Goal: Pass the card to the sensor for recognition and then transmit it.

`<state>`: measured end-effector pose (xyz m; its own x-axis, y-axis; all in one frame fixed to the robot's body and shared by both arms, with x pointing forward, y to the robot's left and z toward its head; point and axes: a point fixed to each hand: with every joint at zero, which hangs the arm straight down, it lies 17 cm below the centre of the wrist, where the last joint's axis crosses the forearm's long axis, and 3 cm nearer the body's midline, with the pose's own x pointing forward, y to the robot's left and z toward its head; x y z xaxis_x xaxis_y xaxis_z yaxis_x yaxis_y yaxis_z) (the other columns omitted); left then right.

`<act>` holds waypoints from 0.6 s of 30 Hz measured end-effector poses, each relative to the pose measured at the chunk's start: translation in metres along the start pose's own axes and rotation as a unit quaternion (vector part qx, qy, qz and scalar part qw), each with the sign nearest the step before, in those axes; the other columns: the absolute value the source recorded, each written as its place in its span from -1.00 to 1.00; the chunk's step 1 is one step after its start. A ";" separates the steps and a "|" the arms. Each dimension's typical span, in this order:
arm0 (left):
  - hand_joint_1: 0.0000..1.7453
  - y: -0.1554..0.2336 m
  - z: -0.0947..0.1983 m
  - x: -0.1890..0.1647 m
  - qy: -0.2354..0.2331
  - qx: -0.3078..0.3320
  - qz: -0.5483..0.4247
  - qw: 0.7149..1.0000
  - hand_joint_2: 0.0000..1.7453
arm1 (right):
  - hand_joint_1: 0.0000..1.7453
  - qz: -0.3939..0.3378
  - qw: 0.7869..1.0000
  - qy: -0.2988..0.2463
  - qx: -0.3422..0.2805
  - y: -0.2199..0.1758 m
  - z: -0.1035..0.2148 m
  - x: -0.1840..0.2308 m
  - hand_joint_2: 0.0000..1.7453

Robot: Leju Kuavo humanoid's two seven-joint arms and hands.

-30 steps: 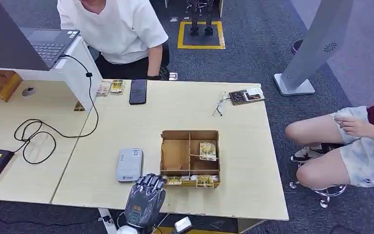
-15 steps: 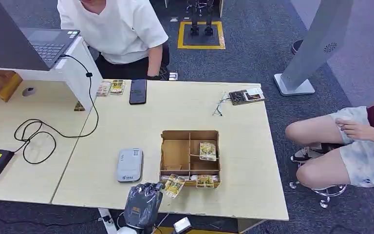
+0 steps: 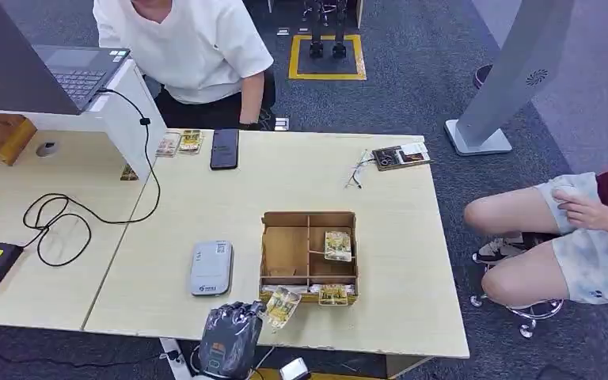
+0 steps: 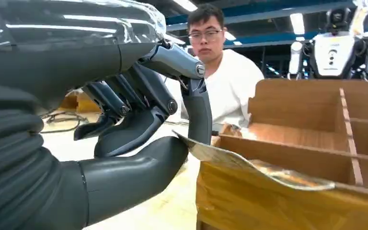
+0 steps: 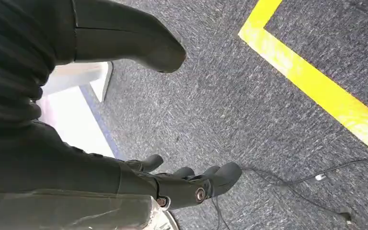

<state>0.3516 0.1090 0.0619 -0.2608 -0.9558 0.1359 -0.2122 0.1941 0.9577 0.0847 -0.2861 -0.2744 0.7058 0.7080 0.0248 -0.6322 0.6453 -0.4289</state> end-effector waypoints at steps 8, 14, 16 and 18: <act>1.00 0.037 -0.007 -0.001 -0.005 0.051 0.036 0.998 1.00 | -1.00 0.000 1.000 0.001 -0.001 0.000 0.000 -0.002 1.00; 1.00 0.097 -0.022 0.007 -0.049 0.132 0.121 0.983 1.00 | -1.00 -0.003 1.000 0.005 -0.001 0.000 0.000 -0.004 1.00; 1.00 0.109 -0.023 -0.003 -0.046 0.157 0.146 0.976 1.00 | -1.00 -0.004 1.000 0.007 -0.001 0.001 0.000 -0.005 1.00; 1.00 0.114 -0.021 -0.021 -0.023 0.172 0.157 0.972 1.00 | -1.00 -0.003 1.000 0.008 -0.001 0.001 0.000 -0.005 1.00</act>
<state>0.3530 0.1469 0.1735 -0.4041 -0.8284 0.3878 -0.4160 0.5441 0.7286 0.0806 -0.2891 -0.2747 0.7140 0.7000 0.0127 -0.6277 0.6480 -0.4313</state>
